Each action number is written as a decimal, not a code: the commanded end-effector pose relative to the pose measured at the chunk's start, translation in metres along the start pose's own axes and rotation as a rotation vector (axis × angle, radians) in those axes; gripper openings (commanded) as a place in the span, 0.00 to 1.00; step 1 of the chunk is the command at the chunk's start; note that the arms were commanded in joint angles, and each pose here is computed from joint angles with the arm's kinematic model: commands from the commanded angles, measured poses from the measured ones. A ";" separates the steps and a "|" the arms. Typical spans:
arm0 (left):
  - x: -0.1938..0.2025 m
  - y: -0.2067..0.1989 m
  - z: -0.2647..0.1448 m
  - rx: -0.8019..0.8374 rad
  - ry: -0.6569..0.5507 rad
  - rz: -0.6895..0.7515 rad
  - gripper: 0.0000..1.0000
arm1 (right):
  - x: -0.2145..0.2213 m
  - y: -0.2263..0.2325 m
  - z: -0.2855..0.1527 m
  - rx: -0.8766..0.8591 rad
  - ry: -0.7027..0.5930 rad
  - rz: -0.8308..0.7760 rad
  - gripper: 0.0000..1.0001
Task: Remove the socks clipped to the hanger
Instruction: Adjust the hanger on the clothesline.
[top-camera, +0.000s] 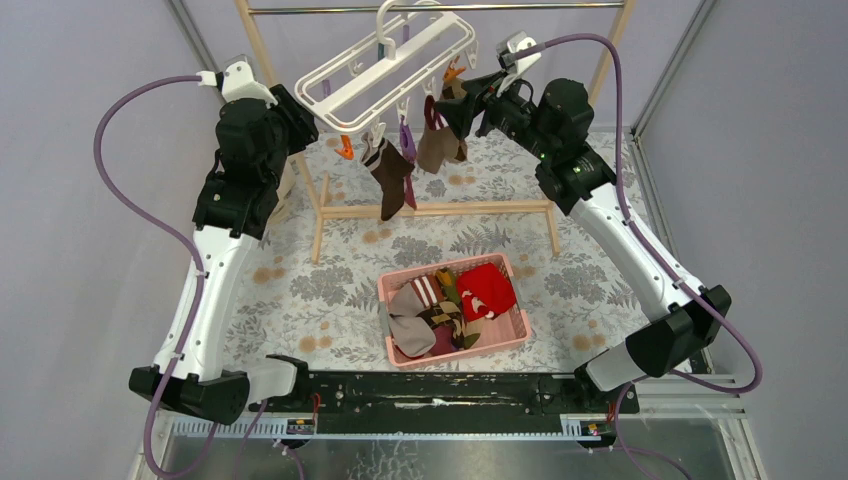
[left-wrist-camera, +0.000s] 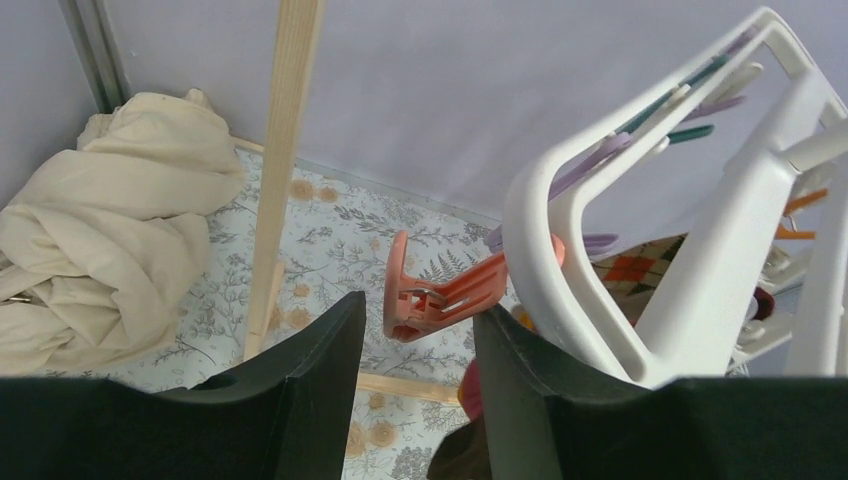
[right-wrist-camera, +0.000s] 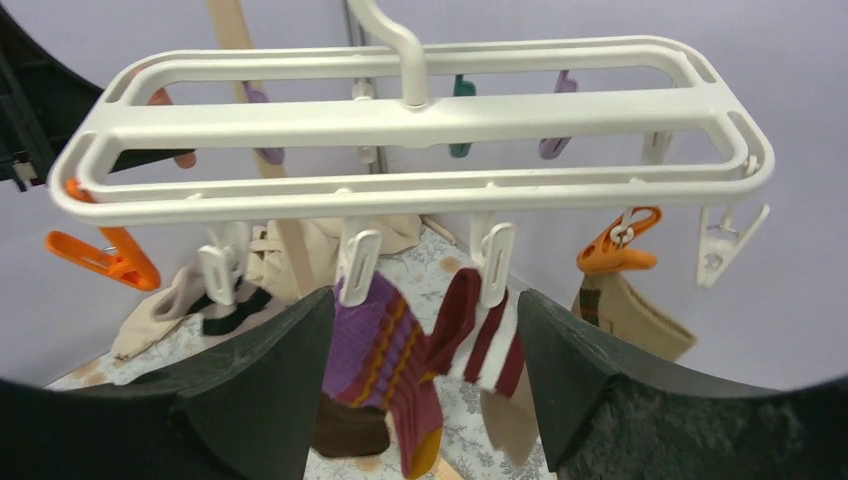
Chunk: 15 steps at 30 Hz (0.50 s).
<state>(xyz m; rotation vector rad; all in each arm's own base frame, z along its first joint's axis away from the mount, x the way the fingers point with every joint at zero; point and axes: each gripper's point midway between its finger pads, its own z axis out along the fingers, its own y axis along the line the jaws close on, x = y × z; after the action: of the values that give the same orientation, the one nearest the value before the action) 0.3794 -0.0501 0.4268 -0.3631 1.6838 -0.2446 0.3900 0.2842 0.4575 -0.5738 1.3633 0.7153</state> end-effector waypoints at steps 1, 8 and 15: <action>-0.014 -0.011 0.005 0.052 -0.024 -0.021 0.51 | -0.023 -0.022 0.007 0.077 -0.055 -0.038 0.74; -0.008 -0.008 0.022 0.054 0.013 -0.010 0.51 | -0.008 -0.041 0.020 0.060 -0.053 -0.009 0.67; -0.003 -0.006 0.034 0.065 0.049 -0.006 0.53 | 0.004 -0.040 0.032 -0.023 -0.089 0.008 0.67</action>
<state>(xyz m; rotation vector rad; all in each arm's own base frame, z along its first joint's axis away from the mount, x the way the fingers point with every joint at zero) 0.4112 -0.0512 0.4112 -0.3454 1.7458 -0.2769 0.4486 0.2748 0.4235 -0.5182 1.4269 0.6859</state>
